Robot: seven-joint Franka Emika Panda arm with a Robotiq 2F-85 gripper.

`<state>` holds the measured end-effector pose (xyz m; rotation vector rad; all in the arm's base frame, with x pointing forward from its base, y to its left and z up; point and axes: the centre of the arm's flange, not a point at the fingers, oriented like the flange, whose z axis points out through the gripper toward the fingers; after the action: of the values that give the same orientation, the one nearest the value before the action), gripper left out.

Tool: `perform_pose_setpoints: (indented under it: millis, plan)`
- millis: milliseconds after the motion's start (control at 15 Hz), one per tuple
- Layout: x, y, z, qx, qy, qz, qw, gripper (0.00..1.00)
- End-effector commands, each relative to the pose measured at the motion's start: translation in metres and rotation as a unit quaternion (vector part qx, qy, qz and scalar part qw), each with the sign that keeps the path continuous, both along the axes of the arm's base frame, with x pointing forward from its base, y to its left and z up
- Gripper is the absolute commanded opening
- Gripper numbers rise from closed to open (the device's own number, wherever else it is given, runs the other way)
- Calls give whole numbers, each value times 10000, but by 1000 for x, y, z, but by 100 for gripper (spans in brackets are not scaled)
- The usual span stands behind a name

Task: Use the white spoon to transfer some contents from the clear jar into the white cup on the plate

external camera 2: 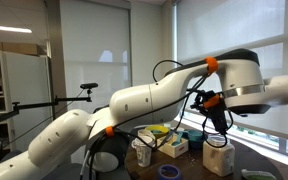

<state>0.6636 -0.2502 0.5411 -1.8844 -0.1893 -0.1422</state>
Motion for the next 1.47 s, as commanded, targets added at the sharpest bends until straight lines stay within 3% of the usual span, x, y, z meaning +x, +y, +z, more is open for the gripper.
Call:
perform_pose_setpoints:
  millis: [0, 533, 1400]
  plan:
    - [0, 0, 0, 0, 0, 0, 10000, 5]
    - [7, 13, -4, 104, 99, 201, 9997, 2]
    - [23, 142, -3, -7, 814, 846, 9931, 2]
